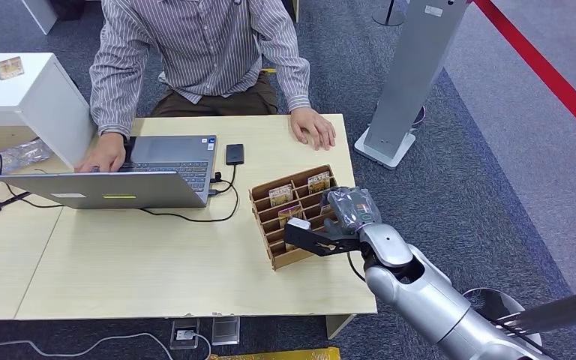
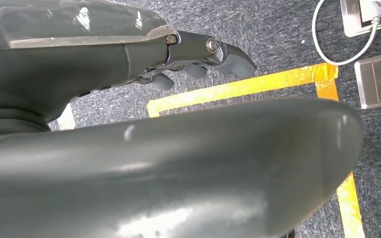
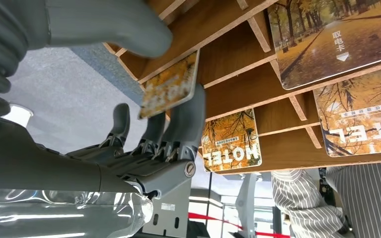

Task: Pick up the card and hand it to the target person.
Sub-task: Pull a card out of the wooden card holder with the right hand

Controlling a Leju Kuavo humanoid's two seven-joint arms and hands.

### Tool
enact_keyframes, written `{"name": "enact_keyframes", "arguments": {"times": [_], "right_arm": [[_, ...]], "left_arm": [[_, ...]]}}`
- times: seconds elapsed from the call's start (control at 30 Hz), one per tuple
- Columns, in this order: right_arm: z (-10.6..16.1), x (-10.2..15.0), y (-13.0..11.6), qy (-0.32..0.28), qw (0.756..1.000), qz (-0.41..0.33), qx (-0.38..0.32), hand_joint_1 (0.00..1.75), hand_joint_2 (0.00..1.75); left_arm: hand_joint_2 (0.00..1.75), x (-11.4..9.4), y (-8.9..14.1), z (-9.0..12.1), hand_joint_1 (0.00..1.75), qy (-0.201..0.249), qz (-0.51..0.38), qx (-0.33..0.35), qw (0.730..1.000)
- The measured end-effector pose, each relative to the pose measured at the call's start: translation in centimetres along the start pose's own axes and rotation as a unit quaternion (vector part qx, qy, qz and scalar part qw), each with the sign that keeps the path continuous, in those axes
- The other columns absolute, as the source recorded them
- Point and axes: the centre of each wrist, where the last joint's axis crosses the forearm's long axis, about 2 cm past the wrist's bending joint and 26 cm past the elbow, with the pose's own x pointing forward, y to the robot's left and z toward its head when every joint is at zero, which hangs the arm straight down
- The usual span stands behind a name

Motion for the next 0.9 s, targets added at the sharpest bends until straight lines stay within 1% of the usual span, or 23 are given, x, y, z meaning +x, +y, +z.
{"name": "enact_keyframes", "arguments": {"times": [0.17, 0.5, 0.53, 0.57, 0.67, 0.7, 0.77, 0.83, 0.9], "right_arm": [[-0.01, -0.01, 0.00, 0.000, 1.000, 0.000, 0.000, 0.95, 1.75], [-0.02, -0.03, 0.01, 0.005, 1.000, 0.000, 0.001, 0.96, 1.75], [-0.02, -0.03, 0.01, 0.005, 1.000, -0.001, 0.001, 0.99, 1.75], [-0.02, -0.03, 0.01, 0.005, 1.000, -0.001, 0.001, 1.08, 1.75], [-0.02, -0.03, 0.01, 0.005, 1.000, -0.001, 0.001, 1.46, 1.75], [-0.02, -0.03, 0.01, 0.005, 1.000, -0.002, 0.001, 1.55, 1.75], [-0.03, -0.04, -0.01, 0.005, 1.000, -0.002, 0.001, 1.64, 1.75], [-0.05, -0.04, -0.04, 0.004, 1.000, -0.003, 0.000, 1.63, 1.75], [-0.07, -0.03, -0.07, 0.003, 1.000, -0.003, 0.000, 1.65, 1.75]], "left_arm": [[0.00, 0.00, 0.00, 0.00, 0.00, 0.000, 0.000, 0.000, 1.000], [0.00, 0.00, 0.00, 0.00, 0.00, 0.000, 0.000, 0.000, 1.000], [0.00, 0.00, -0.01, 0.00, 0.00, 0.000, 0.000, -0.001, 1.000], [0.00, 0.00, -0.01, 0.00, 0.00, 0.000, 0.000, -0.001, 1.000], [0.00, 0.00, -0.02, 0.00, 0.00, 0.000, 0.000, -0.001, 1.000], [0.00, 0.00, -0.02, 0.00, 0.00, -0.001, 0.000, -0.001, 1.000], [0.00, 0.00, -0.02, 0.00, 0.00, -0.002, 0.000, -0.003, 1.000], [0.00, 0.00, -0.04, 0.00, 0.00, -0.005, 0.001, -0.005, 1.000], [0.00, 0.00, -0.04, 0.00, 0.00, -0.009, 0.002, -0.007, 1.000]]}}
